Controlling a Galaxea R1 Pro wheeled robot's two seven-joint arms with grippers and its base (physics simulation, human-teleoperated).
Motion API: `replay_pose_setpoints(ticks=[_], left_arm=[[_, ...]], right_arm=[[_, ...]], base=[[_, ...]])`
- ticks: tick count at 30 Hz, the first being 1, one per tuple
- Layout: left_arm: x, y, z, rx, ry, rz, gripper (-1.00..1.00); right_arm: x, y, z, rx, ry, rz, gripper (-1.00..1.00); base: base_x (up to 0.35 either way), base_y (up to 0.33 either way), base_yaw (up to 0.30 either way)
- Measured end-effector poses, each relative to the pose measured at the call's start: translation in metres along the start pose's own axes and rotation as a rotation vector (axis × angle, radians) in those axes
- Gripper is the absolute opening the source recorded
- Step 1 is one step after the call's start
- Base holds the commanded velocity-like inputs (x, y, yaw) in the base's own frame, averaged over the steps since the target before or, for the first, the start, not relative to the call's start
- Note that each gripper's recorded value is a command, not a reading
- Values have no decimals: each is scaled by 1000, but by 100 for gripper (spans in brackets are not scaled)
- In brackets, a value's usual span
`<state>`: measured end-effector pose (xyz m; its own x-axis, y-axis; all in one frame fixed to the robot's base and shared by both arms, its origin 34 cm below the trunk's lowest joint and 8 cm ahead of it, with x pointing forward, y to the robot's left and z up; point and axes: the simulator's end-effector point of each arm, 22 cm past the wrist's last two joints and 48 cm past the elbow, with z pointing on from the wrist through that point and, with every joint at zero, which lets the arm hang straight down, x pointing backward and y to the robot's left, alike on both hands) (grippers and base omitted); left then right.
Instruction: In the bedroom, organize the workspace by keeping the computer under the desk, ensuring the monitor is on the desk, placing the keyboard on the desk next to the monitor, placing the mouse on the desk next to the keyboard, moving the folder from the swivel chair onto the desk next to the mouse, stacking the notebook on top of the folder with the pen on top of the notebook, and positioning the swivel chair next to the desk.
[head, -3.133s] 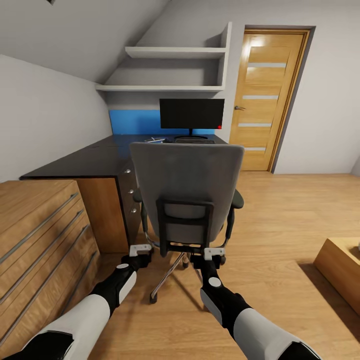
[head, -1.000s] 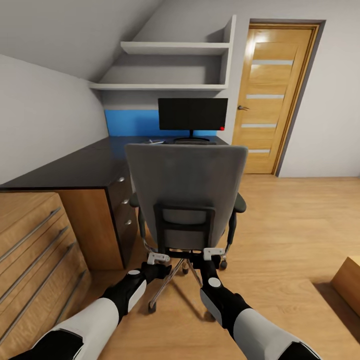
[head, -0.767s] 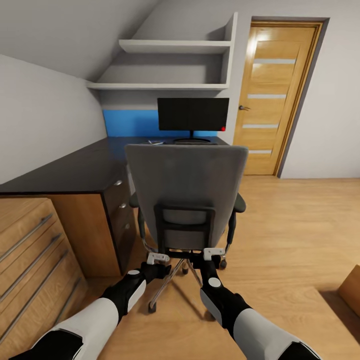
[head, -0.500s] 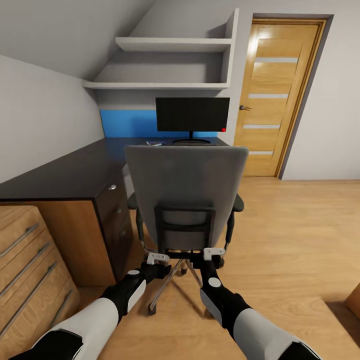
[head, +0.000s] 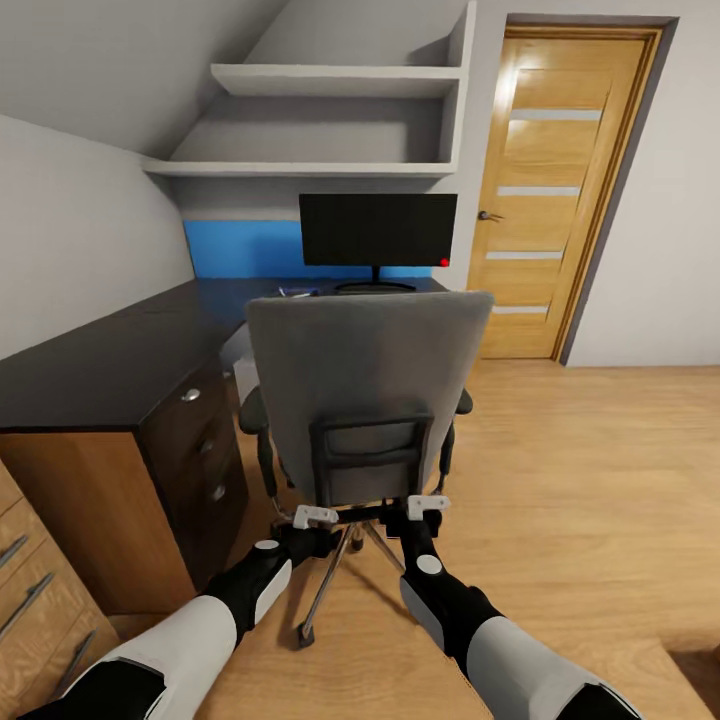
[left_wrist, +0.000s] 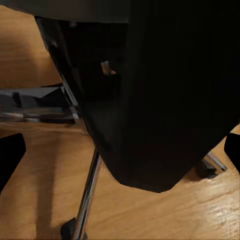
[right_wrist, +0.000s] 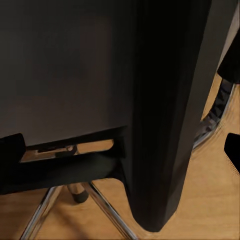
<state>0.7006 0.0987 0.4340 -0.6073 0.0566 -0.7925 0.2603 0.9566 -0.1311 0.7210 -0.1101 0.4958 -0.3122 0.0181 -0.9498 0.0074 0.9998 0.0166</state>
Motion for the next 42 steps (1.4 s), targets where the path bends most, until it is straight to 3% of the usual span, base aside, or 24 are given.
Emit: replay_pose_setpoints(ticks=[42], left_arm=[[0, 0, -1, 1, 0, 3, 100]], right_arm=[[-4, 1, 0, -4, -10, -9, 100]], base=[[321, -114, -20]])
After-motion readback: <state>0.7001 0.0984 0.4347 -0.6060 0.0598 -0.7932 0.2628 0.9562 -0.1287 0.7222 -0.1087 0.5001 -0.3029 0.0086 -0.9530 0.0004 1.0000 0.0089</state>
